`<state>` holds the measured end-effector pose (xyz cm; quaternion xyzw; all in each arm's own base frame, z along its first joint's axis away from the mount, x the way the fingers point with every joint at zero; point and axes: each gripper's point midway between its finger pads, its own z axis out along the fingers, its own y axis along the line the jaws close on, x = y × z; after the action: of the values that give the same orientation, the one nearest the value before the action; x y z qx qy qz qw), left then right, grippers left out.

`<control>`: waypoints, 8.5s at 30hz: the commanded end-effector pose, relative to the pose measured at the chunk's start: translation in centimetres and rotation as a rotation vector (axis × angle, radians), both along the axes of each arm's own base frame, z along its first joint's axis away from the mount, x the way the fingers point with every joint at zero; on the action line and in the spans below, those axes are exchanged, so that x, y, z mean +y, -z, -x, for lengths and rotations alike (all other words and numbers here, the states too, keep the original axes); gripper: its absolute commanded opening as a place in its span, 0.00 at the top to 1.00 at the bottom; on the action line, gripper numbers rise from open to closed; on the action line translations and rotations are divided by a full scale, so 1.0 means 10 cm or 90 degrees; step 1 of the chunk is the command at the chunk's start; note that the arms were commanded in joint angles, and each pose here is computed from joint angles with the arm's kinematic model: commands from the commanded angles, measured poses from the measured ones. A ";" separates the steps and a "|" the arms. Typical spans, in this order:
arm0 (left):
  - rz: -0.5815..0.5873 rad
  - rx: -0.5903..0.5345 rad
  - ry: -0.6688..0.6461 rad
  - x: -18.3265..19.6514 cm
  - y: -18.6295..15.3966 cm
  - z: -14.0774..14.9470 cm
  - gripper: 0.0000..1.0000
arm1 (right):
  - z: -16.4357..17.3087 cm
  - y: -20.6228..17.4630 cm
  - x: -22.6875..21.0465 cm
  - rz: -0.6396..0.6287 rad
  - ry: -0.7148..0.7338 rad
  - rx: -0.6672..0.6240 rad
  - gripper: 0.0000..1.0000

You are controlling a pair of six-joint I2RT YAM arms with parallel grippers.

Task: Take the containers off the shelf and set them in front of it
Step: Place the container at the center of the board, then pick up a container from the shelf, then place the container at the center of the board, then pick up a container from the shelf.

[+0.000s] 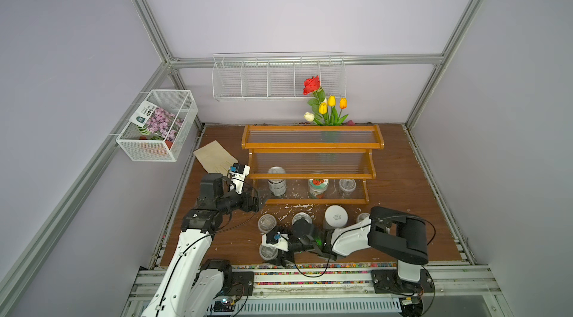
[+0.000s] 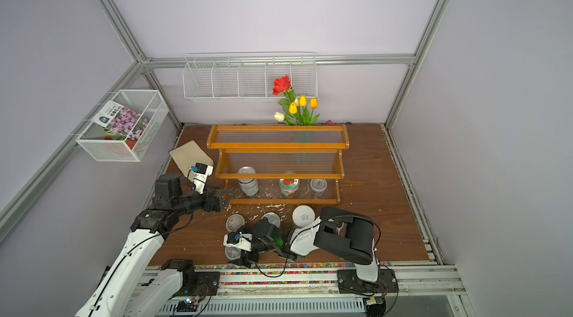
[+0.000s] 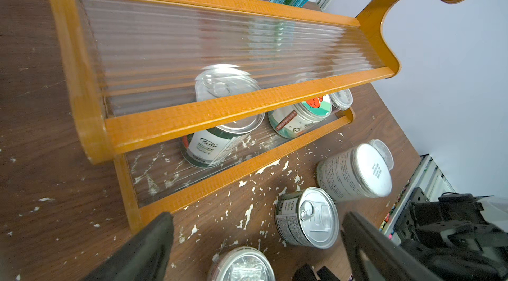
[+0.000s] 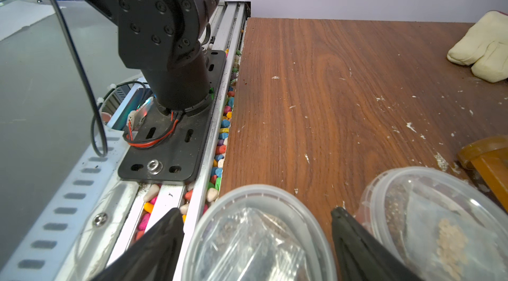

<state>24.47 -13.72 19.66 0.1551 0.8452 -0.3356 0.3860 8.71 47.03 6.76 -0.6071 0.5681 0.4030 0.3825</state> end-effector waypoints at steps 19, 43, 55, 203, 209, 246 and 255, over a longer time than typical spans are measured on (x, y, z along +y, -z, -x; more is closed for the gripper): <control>-0.044 0.002 -0.068 -0.20 0.22 0.03 0.02 | -0.23 -0.89 -0.65 -0.066 0.112 -0.018 0.06; -0.073 -0.179 -0.164 -0.53 0.56 -0.69 0.01 | -1.62 -1.51 -2.39 -0.061 0.532 -0.032 0.05; -0.112 -0.200 -0.194 -0.55 0.62 -0.96 0.05 | -1.75 -1.54 -2.67 -0.065 0.585 -0.031 0.05; -0.227 -0.106 0.239 -1.58 0.97 1.50 0.15 | -1.39 -1.35 -3.04 0.019 0.569 -0.019 0.04; -0.235 -0.116 0.218 -1.52 0.96 1.44 0.08 | -1.41 -1.38 -2.99 0.000 0.568 0.001 0.04; -0.077 -0.112 0.086 -1.25 -0.07 0.74 0.01 | -2.28 -0.56 -2.07 0.079 0.833 0.129 0.03; -0.060 -0.093 0.036 -1.13 0.06 0.71 0.02 | -2.46 -0.47 -1.93 0.046 0.836 0.099 0.03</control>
<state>16.85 -25.29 18.40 0.2461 0.8266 -0.2863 0.4173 32.18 26.61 9.93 -0.1270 0.8778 0.0960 0.4518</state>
